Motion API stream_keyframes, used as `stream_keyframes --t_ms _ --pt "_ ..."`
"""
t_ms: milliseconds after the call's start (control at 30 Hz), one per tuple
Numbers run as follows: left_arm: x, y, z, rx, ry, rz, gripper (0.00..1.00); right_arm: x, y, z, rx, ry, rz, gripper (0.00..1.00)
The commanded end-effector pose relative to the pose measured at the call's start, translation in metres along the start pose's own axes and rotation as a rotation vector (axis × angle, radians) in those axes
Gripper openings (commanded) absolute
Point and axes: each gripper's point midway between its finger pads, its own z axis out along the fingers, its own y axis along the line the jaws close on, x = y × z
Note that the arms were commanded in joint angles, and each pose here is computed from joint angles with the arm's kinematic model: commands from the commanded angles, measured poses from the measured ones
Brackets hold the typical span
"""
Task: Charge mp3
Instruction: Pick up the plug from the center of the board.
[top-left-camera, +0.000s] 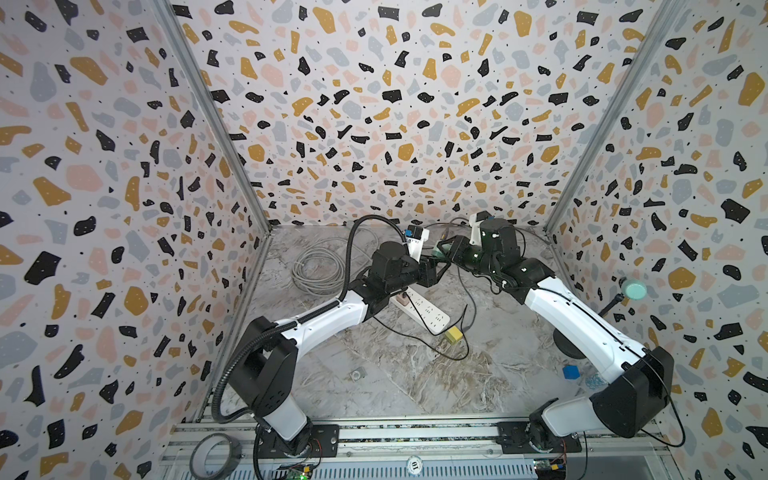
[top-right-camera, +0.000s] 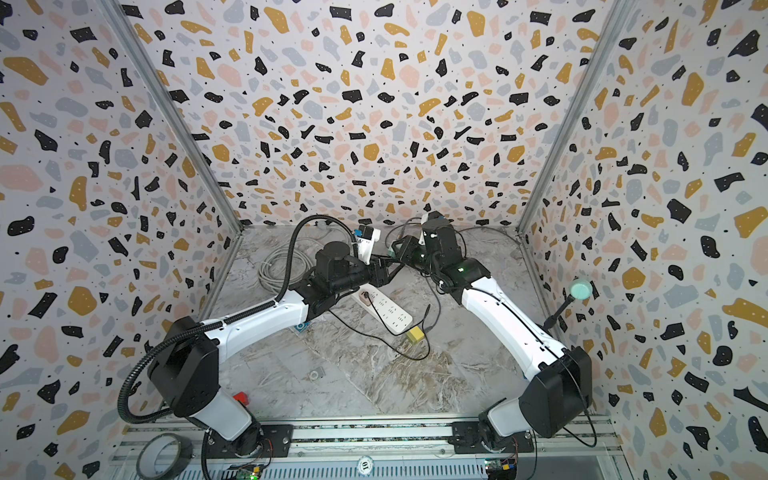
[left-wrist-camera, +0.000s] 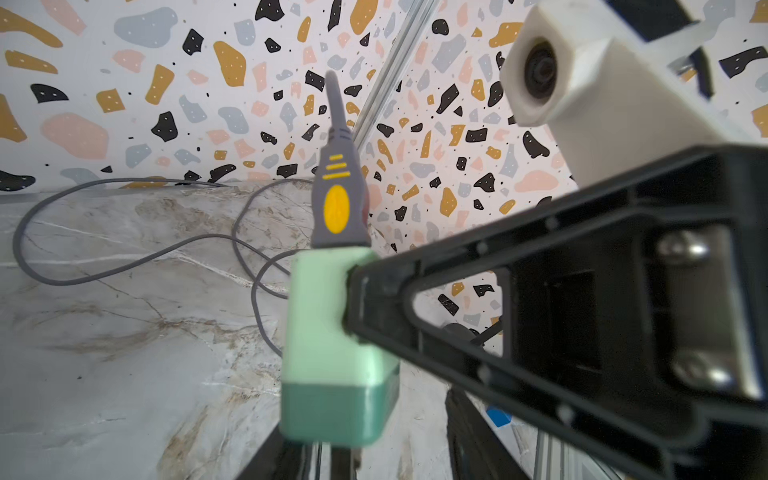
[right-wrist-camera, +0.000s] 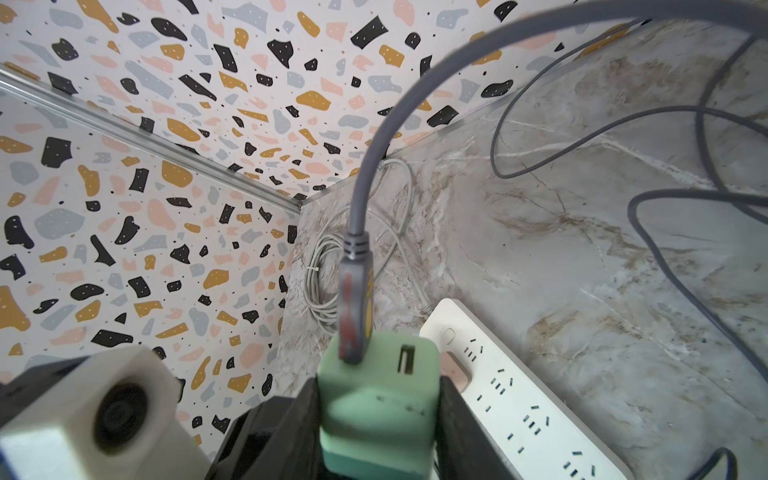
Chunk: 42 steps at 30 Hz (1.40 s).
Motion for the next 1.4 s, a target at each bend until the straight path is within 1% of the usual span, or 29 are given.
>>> stream_keyframes --t_ms 0,100,233,367,500,533,633,733,767,967,1033,1133,1267,1367 --pt "-0.030 -0.012 0.000 0.027 -0.079 0.059 0.48 -0.002 0.021 -0.017 -0.058 -0.010 -0.017 0.14" --pt "-0.030 -0.012 0.004 0.028 -0.073 0.065 0.39 0.000 0.022 -0.019 -0.059 -0.005 -0.028 0.14" --pt "-0.033 -0.018 0.004 0.062 -0.083 0.069 0.29 0.004 0.020 -0.021 -0.058 0.001 -0.033 0.14" --pt "-0.031 -0.025 0.003 0.109 -0.089 0.072 0.14 0.005 0.018 -0.023 -0.053 0.003 -0.042 0.13" --pt "-0.037 -0.035 -0.004 0.164 -0.137 0.083 0.12 0.010 0.021 -0.024 -0.074 0.025 -0.057 0.13" --pt "-0.039 -0.039 -0.007 0.179 -0.155 0.091 0.12 0.010 0.023 -0.025 -0.082 0.029 -0.062 0.15" --pt "-0.043 -0.047 -0.018 0.212 -0.200 0.135 0.08 0.011 0.027 -0.029 -0.109 0.052 -0.072 0.27" --pt "-0.047 -0.055 -0.030 0.237 -0.245 0.186 0.06 0.006 0.030 -0.036 -0.143 0.074 -0.076 0.45" --pt "-0.046 -0.056 -0.033 0.235 -0.248 0.207 0.05 0.003 0.032 -0.040 -0.156 0.078 -0.076 0.50" --pt "-0.047 -0.060 -0.040 0.222 -0.257 0.318 0.04 -0.018 0.038 -0.061 -0.224 0.109 -0.064 0.69" --pt "-0.046 -0.060 -0.043 0.212 -0.262 0.353 0.04 -0.023 0.040 -0.067 -0.240 0.130 -0.061 0.71" --pt "-0.044 -0.058 -0.043 0.202 -0.252 0.386 0.04 -0.024 0.045 -0.076 -0.274 0.178 -0.082 0.73" --pt "-0.043 -0.060 -0.041 0.207 -0.253 0.417 0.03 -0.013 0.045 -0.077 -0.294 0.273 -0.101 0.73" --pt "-0.043 -0.060 -0.039 0.210 -0.252 0.421 0.03 -0.006 0.047 -0.076 -0.317 0.313 -0.117 0.74"
